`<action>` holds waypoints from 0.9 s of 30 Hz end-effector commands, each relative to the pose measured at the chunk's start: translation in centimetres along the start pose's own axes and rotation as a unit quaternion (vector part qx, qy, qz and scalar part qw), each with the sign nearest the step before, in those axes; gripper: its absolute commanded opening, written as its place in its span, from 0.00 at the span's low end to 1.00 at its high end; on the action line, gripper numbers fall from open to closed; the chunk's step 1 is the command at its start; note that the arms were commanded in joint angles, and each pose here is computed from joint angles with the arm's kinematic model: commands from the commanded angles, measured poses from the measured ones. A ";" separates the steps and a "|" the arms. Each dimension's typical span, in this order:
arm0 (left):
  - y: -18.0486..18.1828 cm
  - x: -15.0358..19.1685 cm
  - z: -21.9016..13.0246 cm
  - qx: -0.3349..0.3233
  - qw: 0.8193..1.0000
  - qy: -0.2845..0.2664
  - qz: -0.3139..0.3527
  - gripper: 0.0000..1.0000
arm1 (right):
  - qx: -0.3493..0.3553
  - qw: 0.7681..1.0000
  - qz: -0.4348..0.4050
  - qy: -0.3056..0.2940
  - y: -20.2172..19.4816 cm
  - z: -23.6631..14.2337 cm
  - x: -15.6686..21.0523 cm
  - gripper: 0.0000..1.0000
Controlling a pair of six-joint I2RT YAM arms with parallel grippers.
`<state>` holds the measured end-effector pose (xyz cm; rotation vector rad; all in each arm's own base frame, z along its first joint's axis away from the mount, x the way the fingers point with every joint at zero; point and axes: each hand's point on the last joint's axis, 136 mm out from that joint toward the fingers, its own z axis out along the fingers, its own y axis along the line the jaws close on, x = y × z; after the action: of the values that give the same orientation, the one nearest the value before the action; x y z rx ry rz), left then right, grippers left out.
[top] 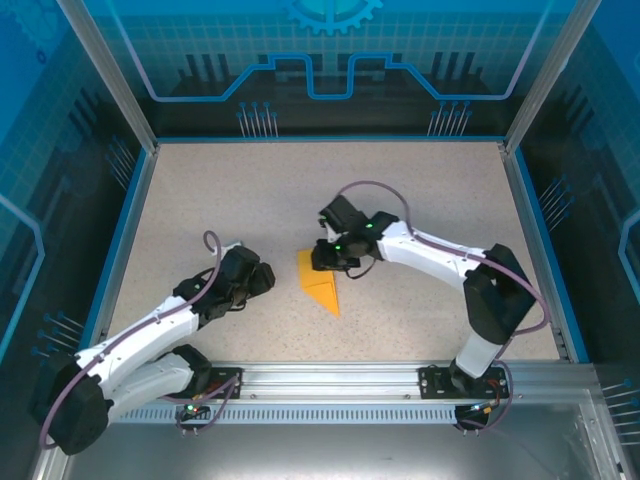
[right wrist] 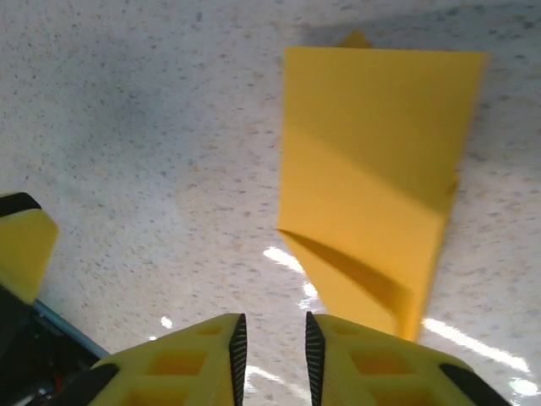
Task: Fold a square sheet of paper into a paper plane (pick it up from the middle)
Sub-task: Turn over the paper at the center of the table, then fold the wing for the fifth time at the center of the table.
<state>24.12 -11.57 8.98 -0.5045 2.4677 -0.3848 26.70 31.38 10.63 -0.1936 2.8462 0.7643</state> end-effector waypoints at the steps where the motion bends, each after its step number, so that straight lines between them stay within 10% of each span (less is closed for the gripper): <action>1: -3.2 0.3 0.4 0.057 0.997 0.040 0.018 0.61 | -0.110 0.994 -0.008 0.008 1.0 0.5 0.2 0.16; 27: -7.6 4.0 5.0 0.096 0.979 0.182 -0.010 0.58 | -0.156 0.982 0.075 0.070 -7.0 6.9 2.9 0.09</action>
<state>25.26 -20.01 5.02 -0.3931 2.7489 -0.7221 26.16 29.13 1.40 -0.1038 2.8805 1.2311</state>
